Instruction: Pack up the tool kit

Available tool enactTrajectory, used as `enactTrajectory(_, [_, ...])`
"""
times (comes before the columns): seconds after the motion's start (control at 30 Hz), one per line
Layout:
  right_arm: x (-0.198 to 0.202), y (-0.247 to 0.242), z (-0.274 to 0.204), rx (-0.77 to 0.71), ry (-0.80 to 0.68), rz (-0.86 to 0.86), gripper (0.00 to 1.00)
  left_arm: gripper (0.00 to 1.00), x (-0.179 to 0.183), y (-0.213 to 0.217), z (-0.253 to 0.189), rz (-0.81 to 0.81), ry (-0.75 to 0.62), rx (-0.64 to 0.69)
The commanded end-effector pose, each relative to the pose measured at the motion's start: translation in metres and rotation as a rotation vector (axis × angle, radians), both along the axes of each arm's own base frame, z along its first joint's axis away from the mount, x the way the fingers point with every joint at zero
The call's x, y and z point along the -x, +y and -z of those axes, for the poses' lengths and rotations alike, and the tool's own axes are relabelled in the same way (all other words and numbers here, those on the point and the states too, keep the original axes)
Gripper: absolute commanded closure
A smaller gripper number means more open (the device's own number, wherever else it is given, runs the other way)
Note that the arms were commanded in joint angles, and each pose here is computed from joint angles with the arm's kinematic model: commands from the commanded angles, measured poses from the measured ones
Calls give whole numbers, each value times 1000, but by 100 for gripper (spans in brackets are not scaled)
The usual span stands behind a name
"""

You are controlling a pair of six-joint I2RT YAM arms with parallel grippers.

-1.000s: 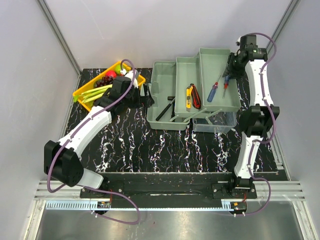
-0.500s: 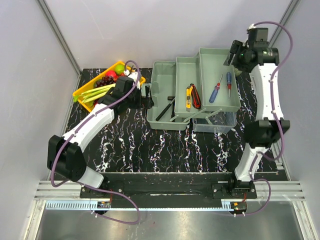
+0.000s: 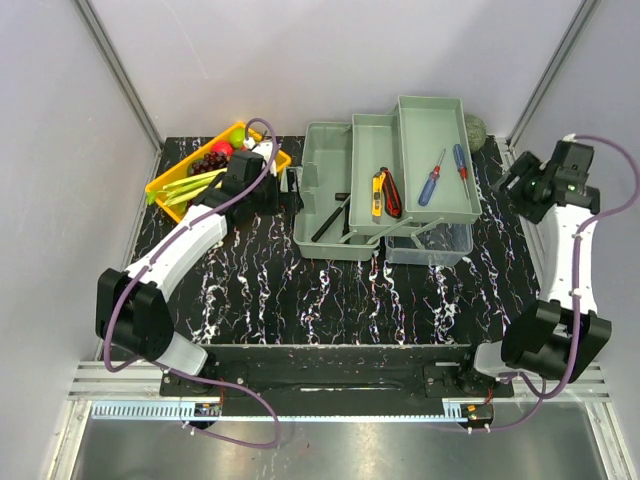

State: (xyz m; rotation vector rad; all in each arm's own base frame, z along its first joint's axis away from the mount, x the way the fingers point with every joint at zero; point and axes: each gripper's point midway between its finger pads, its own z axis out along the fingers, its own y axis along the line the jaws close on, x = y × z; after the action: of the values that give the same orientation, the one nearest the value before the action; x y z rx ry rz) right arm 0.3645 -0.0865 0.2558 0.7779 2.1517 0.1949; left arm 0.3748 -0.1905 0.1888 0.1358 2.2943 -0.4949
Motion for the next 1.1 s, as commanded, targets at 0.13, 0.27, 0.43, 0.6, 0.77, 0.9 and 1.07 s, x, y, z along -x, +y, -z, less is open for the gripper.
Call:
enactTrajectory(0.13, [-12,40,35,-181,-55,-122,24,1,-19,-16,-18,16,-39,93])
enactTrajectory(0.27, [-15,46,62,-218,-34,-147,28,1,-19,-21,-16,27,-19,112])
enactTrajectory(0.43, [-22,49,86,-236,-2,-191,38,1,-19,-19,-17,30,-19,114])
enactTrajectory(0.6, [-32,47,111,-252,35,-204,42,1,-27,-8,-5,0,8,110])
enactTrajectory(0.77, [-35,42,129,-220,67,-220,47,1,-38,-10,8,-1,65,156])
enactTrajectory(0.9, [-34,41,139,-191,89,-260,54,5,-49,-13,14,-19,110,189])
enactTrajectory(1.07, [-37,47,141,-138,98,-305,64,5,-61,-18,23,-37,144,229])
